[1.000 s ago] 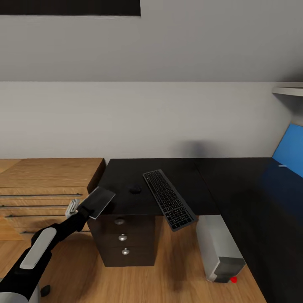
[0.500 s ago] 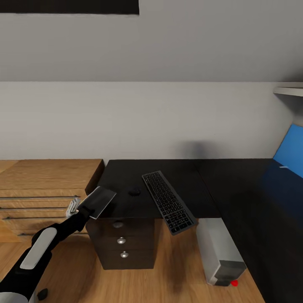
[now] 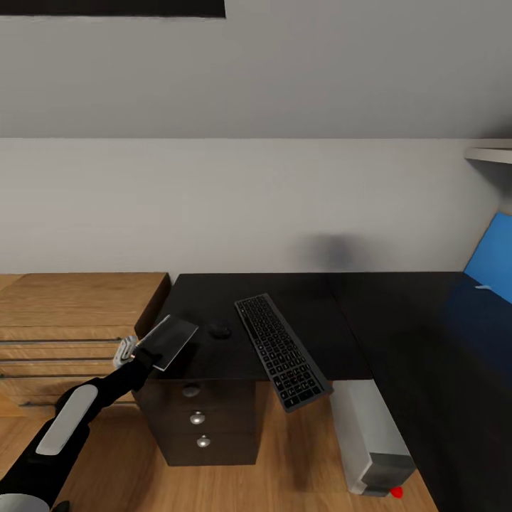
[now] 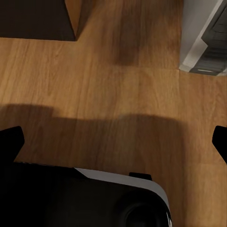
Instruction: In the bedroom, organize the workspace by keeping the computer under the desk, ensuring the monitor is on the desk, placing the keyboard on the desk next to the monitor, placing the mouse on the desk next to the keyboard, moving the folder from the swivel chair onto the desk next to the mouse, stacking the notebook on top of the folder with the pen on top of the notebook, and positioning the swivel chair next to the desk.
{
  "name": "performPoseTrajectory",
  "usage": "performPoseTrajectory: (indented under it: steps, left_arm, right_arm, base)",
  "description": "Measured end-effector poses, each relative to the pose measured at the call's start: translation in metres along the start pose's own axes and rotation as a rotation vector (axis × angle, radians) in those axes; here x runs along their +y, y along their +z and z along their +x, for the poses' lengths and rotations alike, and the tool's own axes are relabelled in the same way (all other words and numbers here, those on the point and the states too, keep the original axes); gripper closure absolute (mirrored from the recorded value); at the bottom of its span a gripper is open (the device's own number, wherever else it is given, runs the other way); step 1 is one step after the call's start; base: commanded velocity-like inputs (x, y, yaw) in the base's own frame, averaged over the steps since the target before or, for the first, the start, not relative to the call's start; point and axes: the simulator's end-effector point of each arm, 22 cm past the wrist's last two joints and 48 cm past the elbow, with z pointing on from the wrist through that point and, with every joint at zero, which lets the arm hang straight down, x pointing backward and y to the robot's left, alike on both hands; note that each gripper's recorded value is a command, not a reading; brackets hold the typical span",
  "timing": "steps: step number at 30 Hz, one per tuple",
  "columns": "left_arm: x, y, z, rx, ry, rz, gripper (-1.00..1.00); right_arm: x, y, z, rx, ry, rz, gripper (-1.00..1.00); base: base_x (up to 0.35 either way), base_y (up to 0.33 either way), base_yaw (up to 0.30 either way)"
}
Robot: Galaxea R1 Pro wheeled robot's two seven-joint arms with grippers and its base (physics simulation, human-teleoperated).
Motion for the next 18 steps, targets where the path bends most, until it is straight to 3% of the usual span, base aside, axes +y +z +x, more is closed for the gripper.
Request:
performPoseTrajectory:
  steps: [18]
  left_arm:
    - [-0.003, 0.007, 0.018, 0.034, -0.085, 0.094, 1.0]
  right_arm:
    - [-0.001, 0.0, 0.0, 0.002, -0.001, 0.001, -1.0]
  base:
    - [0.002, -0.001, 0.0]
